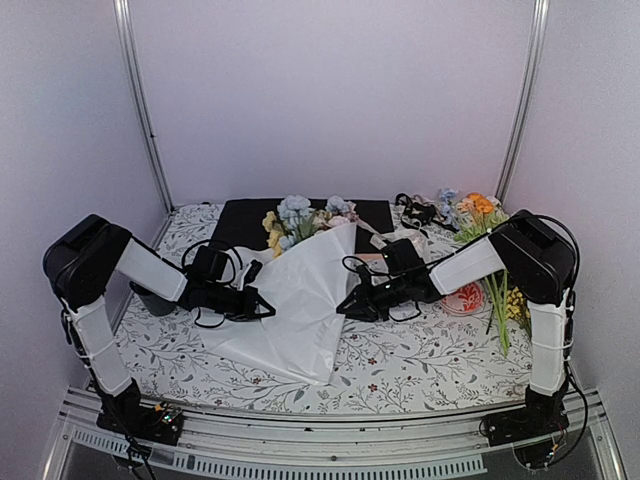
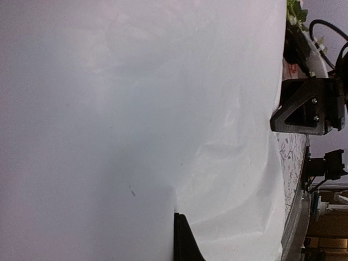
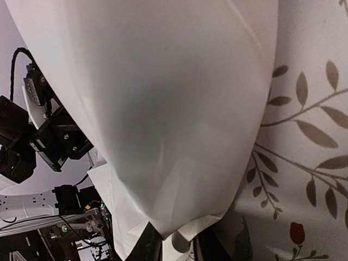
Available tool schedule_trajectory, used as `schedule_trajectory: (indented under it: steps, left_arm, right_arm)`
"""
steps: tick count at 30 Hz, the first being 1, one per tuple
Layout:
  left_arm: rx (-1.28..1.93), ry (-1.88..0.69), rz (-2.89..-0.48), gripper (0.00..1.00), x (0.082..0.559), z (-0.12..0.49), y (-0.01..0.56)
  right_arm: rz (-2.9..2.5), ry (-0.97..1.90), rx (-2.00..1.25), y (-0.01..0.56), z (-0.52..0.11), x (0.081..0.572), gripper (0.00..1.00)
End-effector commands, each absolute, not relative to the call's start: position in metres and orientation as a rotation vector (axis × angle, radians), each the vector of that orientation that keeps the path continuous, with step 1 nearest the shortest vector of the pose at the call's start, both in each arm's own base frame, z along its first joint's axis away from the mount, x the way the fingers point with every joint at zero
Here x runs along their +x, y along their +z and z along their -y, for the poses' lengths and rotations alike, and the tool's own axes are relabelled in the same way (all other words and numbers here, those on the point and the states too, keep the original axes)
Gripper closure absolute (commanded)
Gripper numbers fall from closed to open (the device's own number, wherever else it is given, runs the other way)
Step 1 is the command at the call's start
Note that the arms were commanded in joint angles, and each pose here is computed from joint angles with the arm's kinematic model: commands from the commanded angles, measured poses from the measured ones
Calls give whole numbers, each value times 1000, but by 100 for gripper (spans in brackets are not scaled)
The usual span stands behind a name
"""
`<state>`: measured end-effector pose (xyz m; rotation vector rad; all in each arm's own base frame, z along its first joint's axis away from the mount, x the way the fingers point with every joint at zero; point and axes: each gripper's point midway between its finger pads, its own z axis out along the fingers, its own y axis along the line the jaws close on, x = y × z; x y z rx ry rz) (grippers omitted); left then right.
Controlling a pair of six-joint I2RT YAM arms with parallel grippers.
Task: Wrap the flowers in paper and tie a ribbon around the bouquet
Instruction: Press the fold line on the 2/3-folded wrapping paper.
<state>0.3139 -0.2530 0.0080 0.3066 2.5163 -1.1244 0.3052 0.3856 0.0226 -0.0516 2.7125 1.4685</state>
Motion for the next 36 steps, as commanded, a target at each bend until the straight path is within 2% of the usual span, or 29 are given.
schedule_trajectory:
  steps: [1,3,6,10,15,18,20,26,32,36]
  left_arm:
    - [250,-1061,-2660,100,294,238,-27]
    - [277,-1070,-2656,100,290,246,-25]
    - [320,-1111,-2647,100,282,261,-21]
    - [360,-1186,-2626,100,274,279,-14]
    - [360,-1195,-2625,100,270,284,-12]
    - [265,-1091,-2628,100,281,264,-13]
    - [219,-1040,-2622,100,288,254,-13]
    - [96,-1070,-2568,100,288,249,-9]
    - [68,-1064,-2627,100,277,244,-28]
    - [78,-1052,-2652,100,273,242,-34]
  right_arm:
    - [-2660,1490,-60,41,-382,307,80]
    - [-2654,1482,-57,43,-375,307,80]
    - [-2660,1441,-20,43,-355,308,86]
    - [-2680,1403,-80,44,-333,299,85]
    - [-2731,1316,-294,48,-321,280,65]
    - [-2653,1322,-419,72,-325,282,63]
    - [-2570,1406,-531,89,-339,284,65]
    - [-2412,1612,-741,98,-391,286,82]
    - [-2424,1511,-579,69,-398,349,99]
    - [-2418,1457,-411,53,-384,400,100]
